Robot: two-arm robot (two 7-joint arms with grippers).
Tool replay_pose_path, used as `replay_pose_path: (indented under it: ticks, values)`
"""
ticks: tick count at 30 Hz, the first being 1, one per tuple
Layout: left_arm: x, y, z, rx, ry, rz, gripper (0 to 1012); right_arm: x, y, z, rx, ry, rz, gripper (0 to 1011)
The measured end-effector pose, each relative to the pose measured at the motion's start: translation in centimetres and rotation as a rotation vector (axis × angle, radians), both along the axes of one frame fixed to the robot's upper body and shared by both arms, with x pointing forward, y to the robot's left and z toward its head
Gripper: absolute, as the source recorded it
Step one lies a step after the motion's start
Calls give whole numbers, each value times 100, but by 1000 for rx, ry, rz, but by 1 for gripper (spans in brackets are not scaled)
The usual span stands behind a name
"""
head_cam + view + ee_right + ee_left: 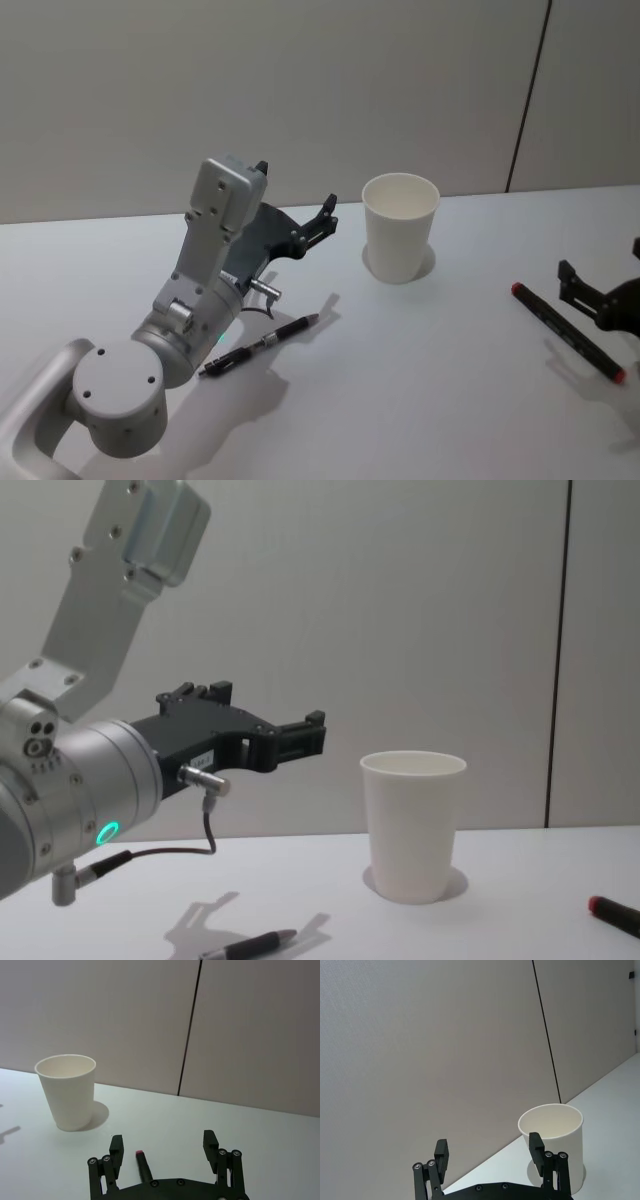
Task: Place the pen into the pen holder.
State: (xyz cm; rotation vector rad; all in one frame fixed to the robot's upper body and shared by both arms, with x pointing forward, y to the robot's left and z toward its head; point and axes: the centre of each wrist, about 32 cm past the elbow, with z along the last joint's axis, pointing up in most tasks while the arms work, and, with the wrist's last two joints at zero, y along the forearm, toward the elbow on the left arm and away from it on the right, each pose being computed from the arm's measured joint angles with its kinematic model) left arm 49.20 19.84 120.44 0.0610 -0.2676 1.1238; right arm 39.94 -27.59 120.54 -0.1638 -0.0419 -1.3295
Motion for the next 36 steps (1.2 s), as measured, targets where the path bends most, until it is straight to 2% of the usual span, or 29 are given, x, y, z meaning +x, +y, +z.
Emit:
replay_pose_path:
  ticks: [12,23,36]
  values:
    - [0,0,0,0,0,0,1001,-45,-57,52,-51,83,-65,1001]
    - [0,0,0,0,0,0,1001,39,-51,86,-89,150,-114,1001]
    - [0,0,0,0,0,0,1001,181,14,47,-104,235,-128,1001]
